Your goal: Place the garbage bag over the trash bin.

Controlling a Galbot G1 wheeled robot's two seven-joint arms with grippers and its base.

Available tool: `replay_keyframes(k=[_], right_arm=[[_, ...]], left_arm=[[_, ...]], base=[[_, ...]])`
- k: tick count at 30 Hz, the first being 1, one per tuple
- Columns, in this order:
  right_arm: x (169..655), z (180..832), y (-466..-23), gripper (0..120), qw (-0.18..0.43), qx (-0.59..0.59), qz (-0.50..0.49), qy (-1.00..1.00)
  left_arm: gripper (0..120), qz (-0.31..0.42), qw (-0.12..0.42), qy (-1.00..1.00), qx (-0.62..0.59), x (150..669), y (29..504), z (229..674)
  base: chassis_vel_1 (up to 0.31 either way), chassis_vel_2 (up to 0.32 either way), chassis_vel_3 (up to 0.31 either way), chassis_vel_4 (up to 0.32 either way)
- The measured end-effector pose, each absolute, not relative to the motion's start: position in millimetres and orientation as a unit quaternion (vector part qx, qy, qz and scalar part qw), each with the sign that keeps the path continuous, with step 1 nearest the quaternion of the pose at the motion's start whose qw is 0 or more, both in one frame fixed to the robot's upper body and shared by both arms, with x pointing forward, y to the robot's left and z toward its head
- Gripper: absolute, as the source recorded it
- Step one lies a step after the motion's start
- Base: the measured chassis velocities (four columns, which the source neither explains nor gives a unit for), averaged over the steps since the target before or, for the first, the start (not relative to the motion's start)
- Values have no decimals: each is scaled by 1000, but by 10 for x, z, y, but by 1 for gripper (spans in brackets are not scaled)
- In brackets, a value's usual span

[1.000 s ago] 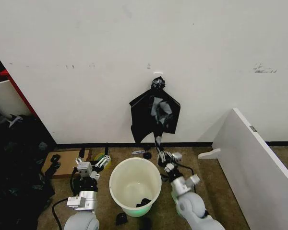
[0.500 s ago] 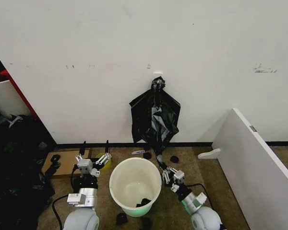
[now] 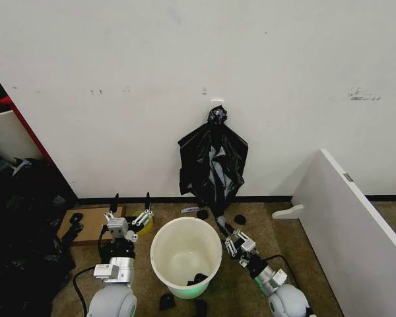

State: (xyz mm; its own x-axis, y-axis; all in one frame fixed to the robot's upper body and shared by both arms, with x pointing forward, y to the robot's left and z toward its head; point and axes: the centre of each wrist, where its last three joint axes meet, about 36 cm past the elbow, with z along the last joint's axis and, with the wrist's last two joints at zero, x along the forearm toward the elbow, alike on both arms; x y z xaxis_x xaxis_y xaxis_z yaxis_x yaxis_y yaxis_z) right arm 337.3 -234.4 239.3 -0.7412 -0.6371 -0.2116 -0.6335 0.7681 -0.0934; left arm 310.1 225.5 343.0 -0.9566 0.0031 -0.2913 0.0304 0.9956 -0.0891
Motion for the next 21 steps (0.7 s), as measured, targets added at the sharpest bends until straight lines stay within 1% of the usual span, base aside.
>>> replay_keyframes(k=[3, 4, 5, 7, 8, 10, 11, 13, 14, 15, 16, 18, 21], right_arm=[[3348, 2416, -2414, 41, 114, -343, -29, 932], [3321, 2411, -2501, 48, 106, -342, -54, 932], [3306, 2405, -2530, 50, 102, -339, -63, 933], [3235, 2367, -2600, 59, 84, -316, -90, 941], [3235, 2367, -2600, 59, 84, -316, -90, 941], [3158, 2321, -2642, 68, 65, -290, -98, 950], [3143, 2311, -2647, 69, 62, -286, -98, 951], [3052, 2263, -2620, 79, 54, -276, -78, 956], [3043, 2264, -2611, 83, 55, -276, -74, 957], [3035, 2292, -2569, 89, 63, -278, -58, 957], [3035, 2292, -2569, 89, 63, -278, -58, 957], [3071, 2365, -2512, 97, 79, -280, -41, 956], [3163, 2468, -2448, 100, 101, -271, -30, 957]], left_arm=[[100, -46, 147, 988, 8, 3121, 2256, 3417], [100, -46, 147, 988, 7, 3137, 2255, 3410], [100, -46, 147, 988, 7, 3142, 2255, 3406], [100, -46, 147, 988, 6, 3164, 2254, 3393], [100, -46, 147, 988, 6, 3164, 2254, 3393], [100, -47, 146, 988, 5, 3180, 2251, 3381], [100, -46, 146, 988, 5, 3183, 2251, 3379], [100, -46, 145, 988, 5, 3194, 2249, 3364], [100, -46, 145, 988, 5, 3195, 2249, 3363], [100, -46, 145, 988, 5, 3199, 2249, 3360], [100, -46, 145, 988, 5, 3199, 2249, 3360], [100, -45, 144, 988, 5, 3200, 2251, 3357], [100, -44, 143, 989, 6, 3198, 2255, 3349]], base=[[0, 0, 0, 0], [0, 0, 0, 0], [0, 0, 0, 0], [0, 0, 0, 0], [0, 0, 0, 0], [0, 0, 0, 0], [0, 0, 0, 0], [0, 0, 0, 0], [0, 0, 0, 0], [0, 0, 0, 0], [0, 0, 0, 0], [0, 0, 0, 0], [0, 0, 0, 0]])
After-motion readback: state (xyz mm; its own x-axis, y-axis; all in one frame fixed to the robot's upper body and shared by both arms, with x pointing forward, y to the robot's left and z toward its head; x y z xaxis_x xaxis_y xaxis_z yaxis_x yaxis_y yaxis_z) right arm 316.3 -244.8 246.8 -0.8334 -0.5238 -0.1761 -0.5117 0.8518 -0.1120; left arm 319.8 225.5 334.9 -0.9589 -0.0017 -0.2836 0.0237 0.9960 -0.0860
